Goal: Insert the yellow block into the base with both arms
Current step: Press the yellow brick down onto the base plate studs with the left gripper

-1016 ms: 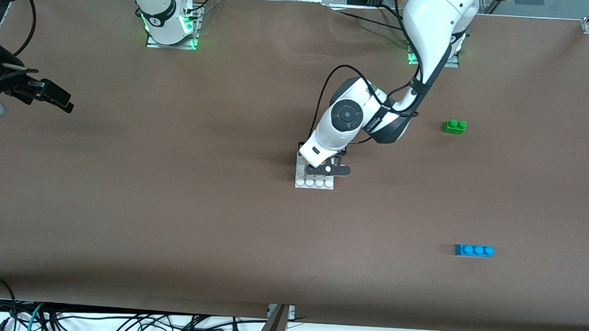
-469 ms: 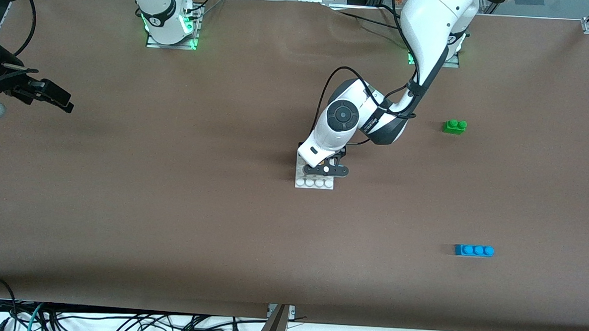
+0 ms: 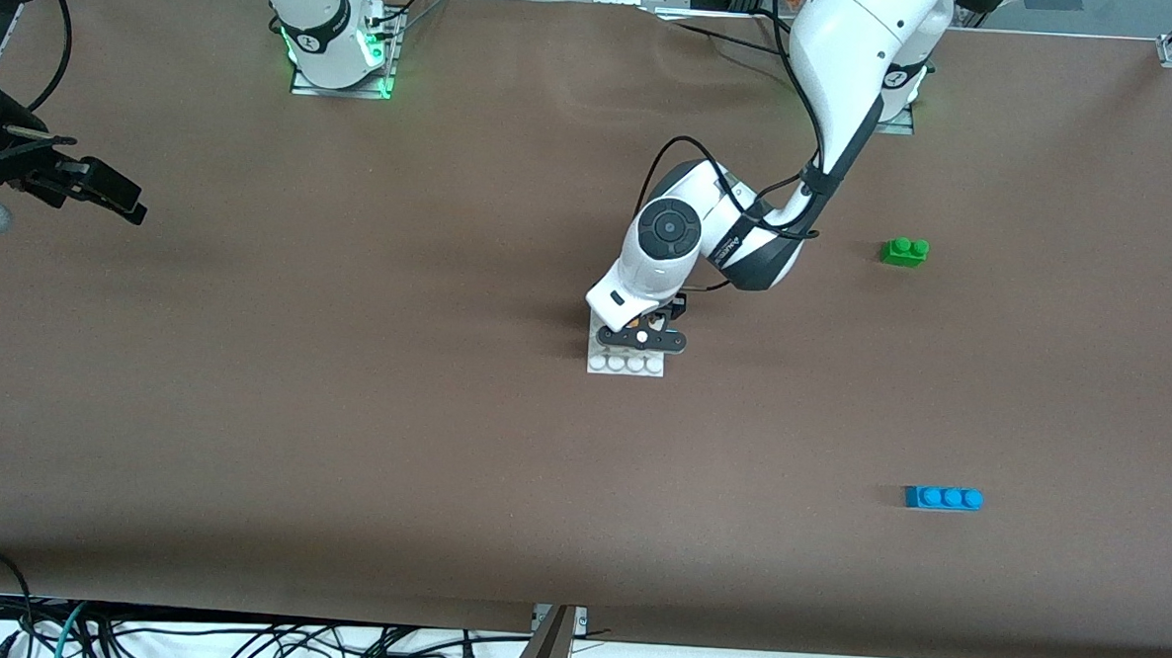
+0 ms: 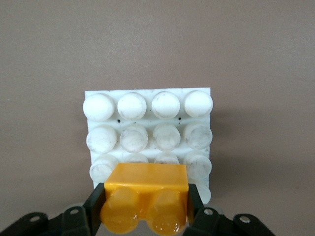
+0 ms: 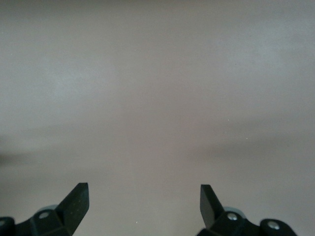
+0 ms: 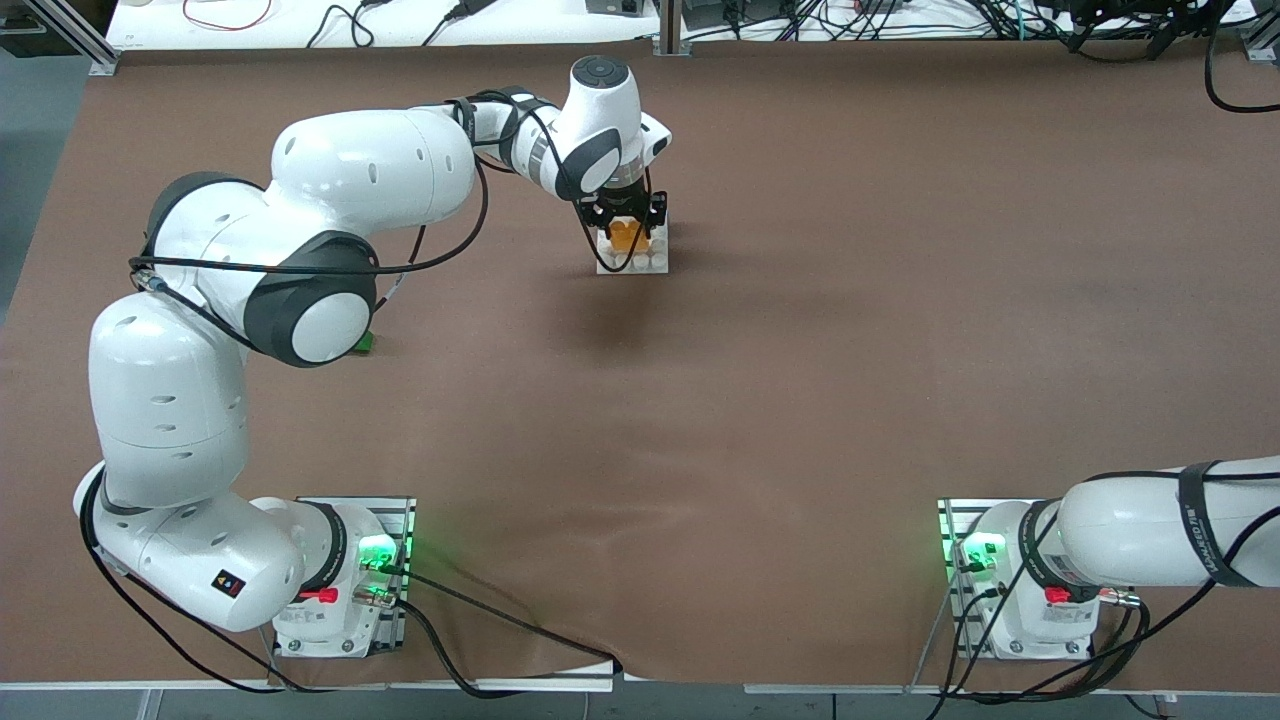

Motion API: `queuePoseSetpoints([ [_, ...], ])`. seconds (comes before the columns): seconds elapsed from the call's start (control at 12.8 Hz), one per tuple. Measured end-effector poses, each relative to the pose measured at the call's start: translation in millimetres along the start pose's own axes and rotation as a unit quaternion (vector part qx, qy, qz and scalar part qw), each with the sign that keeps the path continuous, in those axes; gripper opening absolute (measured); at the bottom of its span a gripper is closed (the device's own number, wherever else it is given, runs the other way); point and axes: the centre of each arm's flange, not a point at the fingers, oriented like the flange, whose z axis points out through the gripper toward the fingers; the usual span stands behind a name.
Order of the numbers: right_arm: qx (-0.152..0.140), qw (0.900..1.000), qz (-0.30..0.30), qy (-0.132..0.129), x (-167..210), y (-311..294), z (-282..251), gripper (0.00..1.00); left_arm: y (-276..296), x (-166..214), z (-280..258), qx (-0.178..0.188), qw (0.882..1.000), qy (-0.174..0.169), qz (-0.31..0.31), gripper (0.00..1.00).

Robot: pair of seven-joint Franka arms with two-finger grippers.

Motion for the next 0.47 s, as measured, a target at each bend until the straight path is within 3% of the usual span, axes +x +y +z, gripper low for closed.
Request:
queuePoseSetpoints([
  [0.47, 0.0, 1.0, 0.0, -0.001, -0.2, 0.0, 0.2, 1.0, -0.7, -0.1, 8.5, 0.005, 1.0, -0.004, 0.002, 0.68],
])
